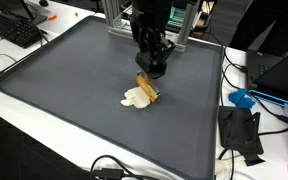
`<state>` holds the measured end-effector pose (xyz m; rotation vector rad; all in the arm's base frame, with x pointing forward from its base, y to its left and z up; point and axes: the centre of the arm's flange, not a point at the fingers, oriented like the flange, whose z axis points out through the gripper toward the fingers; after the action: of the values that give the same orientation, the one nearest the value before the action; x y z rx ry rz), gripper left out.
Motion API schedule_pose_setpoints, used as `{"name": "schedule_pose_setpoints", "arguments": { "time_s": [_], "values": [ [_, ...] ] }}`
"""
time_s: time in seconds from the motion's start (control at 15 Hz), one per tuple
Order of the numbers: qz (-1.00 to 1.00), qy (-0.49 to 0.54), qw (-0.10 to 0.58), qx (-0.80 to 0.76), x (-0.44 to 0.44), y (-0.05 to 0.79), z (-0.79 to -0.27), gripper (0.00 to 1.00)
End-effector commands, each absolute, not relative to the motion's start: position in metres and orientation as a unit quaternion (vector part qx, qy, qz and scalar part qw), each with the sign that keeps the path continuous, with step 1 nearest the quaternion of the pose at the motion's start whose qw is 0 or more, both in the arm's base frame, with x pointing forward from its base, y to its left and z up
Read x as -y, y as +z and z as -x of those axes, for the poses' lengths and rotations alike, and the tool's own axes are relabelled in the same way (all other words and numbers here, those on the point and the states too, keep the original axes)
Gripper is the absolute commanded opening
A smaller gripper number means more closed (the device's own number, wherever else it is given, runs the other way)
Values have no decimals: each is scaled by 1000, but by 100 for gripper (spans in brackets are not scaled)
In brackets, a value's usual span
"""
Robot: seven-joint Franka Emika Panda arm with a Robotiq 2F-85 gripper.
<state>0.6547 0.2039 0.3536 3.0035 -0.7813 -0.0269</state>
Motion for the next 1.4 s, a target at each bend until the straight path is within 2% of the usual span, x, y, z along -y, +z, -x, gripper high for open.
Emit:
{"name": "schedule_pose_setpoints", "arguments": {
  "time_s": [0.0, 1.33],
  "values": [
    [-962, 4, 29, 271, -195, 319, -652, 22],
    [-932, 77, 39, 351, -167, 319, -674, 22]
  ]
}}
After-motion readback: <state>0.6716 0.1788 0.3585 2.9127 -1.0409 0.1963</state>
